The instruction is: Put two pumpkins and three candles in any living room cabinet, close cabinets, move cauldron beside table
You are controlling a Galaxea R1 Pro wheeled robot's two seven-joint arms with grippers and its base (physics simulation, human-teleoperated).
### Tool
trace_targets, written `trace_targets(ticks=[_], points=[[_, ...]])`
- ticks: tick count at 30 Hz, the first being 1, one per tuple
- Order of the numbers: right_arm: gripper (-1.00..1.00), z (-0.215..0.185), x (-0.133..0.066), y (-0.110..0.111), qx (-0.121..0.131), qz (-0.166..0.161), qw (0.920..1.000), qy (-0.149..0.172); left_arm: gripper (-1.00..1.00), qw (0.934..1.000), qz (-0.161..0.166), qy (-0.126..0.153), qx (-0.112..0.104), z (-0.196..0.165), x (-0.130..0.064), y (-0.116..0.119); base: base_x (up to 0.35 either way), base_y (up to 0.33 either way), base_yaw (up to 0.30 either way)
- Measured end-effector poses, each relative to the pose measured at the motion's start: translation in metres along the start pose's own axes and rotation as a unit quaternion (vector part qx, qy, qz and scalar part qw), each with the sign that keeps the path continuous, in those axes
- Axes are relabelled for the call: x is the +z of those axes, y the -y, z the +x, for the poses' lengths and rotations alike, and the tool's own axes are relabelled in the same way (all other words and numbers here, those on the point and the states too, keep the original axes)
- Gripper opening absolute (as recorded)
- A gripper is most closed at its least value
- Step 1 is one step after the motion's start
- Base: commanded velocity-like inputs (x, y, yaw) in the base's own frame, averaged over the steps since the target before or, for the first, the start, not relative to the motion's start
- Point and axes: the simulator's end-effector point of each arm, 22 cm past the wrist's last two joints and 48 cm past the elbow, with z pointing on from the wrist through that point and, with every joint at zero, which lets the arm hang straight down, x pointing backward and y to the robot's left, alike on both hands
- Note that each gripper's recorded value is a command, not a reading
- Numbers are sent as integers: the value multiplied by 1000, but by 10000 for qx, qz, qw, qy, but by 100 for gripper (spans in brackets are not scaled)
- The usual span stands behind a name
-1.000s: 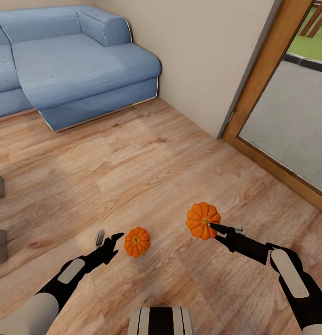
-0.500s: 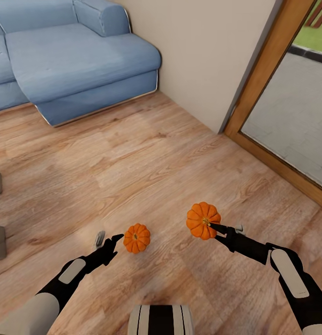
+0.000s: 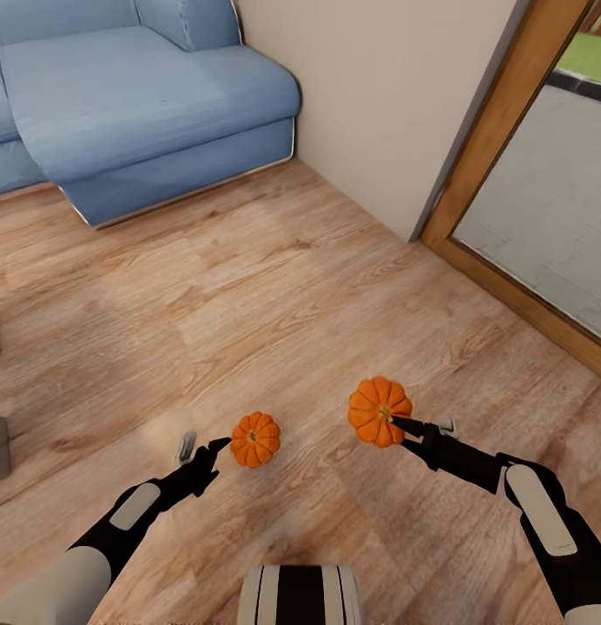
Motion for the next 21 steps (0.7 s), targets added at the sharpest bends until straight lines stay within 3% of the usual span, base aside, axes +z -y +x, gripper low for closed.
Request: trace_targets(ticks=[8,21], points=[[-100,1,1,4,31,14,10000,-14,100,9998,-182,-37,6,2,2,-10,0,0,0],[-100,1,1,4,33,14,10000,-15,100,9998,-170,-39,35,2,3,-7,0,0,0]])
